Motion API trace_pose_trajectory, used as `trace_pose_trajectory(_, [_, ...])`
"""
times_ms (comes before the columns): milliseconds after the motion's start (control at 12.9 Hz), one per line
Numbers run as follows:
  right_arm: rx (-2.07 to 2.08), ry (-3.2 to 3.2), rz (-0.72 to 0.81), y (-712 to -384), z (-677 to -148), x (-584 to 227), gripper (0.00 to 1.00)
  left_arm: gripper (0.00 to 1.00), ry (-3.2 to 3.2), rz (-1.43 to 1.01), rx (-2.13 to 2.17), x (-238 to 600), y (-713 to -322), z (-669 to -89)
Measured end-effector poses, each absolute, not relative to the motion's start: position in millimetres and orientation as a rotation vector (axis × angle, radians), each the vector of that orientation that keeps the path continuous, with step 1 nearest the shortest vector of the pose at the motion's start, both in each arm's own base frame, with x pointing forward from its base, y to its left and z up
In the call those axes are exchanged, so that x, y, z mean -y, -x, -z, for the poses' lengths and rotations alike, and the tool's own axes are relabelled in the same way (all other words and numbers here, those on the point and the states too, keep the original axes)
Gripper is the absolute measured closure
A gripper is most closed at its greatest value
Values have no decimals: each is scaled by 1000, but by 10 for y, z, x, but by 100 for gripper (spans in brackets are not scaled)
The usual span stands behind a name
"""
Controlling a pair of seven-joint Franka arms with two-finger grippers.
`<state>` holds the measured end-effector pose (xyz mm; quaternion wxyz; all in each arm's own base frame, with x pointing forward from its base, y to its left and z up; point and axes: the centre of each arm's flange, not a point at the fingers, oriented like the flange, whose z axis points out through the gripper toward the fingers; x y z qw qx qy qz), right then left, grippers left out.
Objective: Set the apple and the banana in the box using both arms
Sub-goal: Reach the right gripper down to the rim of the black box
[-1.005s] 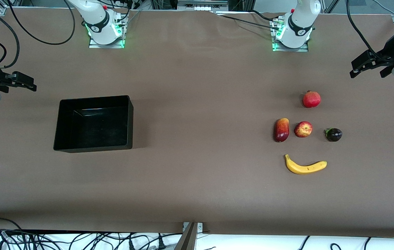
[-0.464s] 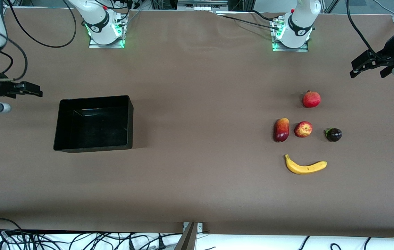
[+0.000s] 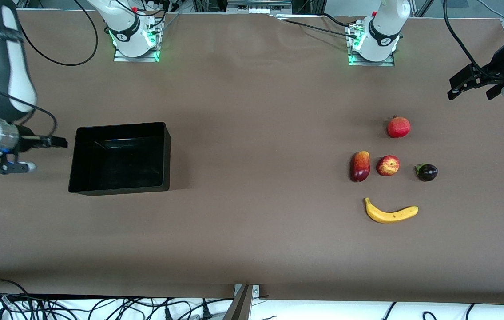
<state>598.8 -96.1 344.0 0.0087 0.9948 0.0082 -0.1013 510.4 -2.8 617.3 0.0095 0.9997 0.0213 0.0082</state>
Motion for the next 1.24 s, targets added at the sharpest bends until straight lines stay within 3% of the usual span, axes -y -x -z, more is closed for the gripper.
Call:
trace_pose_trajectory(232, [-36,-3105,233,-5820,-2827,970,0,0,-3122,-26,-67,28,-5104,-6173])
trace_pose_trajectory(541, [-32,-3102,280,-5644,-2266,998,6,0,-3122,-26,-67,28,-5104,-6173])
trace_pose_trajectory(1082, [-34,-3101,321,-5647,-2146,987,93,0,-3122,-26,-67,28,-5104,-6173])
trace_pose_trajectory(1237, [1,-3107,360,-5752,-2496,829,97,0,-3122,-26,-67,28,-5104,-6173])
